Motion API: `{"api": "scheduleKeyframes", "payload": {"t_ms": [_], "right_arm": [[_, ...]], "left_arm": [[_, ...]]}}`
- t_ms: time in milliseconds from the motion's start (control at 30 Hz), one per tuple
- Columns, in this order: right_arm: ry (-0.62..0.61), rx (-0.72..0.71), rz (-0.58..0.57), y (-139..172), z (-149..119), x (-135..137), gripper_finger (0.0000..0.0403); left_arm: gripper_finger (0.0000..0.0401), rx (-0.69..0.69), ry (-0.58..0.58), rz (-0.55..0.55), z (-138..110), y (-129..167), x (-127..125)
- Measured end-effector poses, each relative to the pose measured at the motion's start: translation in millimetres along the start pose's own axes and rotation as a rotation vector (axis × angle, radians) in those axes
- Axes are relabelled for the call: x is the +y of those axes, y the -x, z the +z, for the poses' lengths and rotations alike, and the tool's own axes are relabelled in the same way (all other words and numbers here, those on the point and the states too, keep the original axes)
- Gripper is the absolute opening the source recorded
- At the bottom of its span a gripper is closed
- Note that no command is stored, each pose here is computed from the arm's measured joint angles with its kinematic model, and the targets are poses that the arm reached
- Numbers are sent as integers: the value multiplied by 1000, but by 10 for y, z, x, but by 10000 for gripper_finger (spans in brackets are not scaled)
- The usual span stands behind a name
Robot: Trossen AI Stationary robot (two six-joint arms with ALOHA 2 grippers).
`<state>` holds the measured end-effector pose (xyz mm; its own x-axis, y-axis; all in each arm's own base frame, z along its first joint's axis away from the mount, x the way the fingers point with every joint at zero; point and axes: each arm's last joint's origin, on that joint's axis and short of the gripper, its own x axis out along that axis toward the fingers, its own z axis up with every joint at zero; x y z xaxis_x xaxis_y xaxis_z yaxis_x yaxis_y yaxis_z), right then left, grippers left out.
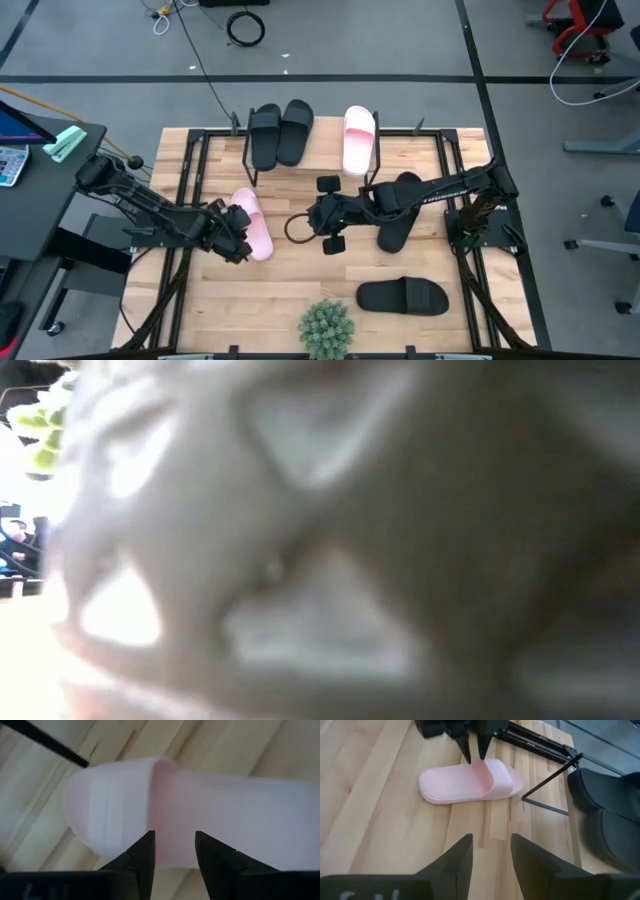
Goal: Pick and place slides into the shelf
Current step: Put the pink slides on the shelf
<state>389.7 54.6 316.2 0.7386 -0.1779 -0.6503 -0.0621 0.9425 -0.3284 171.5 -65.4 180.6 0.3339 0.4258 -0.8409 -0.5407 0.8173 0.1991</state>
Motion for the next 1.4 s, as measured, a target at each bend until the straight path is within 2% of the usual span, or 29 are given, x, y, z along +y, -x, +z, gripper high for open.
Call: {"api": "scheduleKeyframes", "payload": {"t_ms": [67, 200, 400, 533, 667, 767, 833, 967, 1033, 1200, 1300, 1400], "right_arm": [[2, -1, -1, 0, 0, -2, 139], [0, 3, -5, -6, -5, -21, 138], [-4, 7, -6, -9, -10, -29, 138], [-4, 7, -5, -8, -10, -28, 138], [-4, 8, -5, -8, -11, -27, 138], [0, 22, -2, -8, -25, -25, 138], [0, 24, -2, -8, -27, -25, 138], [1, 25, -2, -8, -28, -24, 138], [1, 25, -2, -8, -28, -24, 138], [-3, 25, -1, -8, -28, -23, 138], [-21, 24, -1, -7, -27, -20, 138], [-53, 27, 0, -5, -29, -15, 138]], "left_arm": [[156, 27, -44, 44, -16, -71, 3], [167, 39, -45, 129, 12, -195, 16], [155, 97, -49, 218, 68, -369, 74], [126, 124, -28, 253, 99, -450, 112], [58, 176, 2, 210, 91, -458, 95], [11, 246, 30, 114, 93, -394, 10], [11, 257, 31, 56, 111, -312, -79], [5, 188, -31, -35, 233, -41, -284], [7, 144, -61, -17, 298, 117, -325], [8, 60, -149, 140, 404, 376, -246], [14, 76, -221, 162, 404, 367, -215], [46, 94, -228, 183, 358, 280, -184]]}}
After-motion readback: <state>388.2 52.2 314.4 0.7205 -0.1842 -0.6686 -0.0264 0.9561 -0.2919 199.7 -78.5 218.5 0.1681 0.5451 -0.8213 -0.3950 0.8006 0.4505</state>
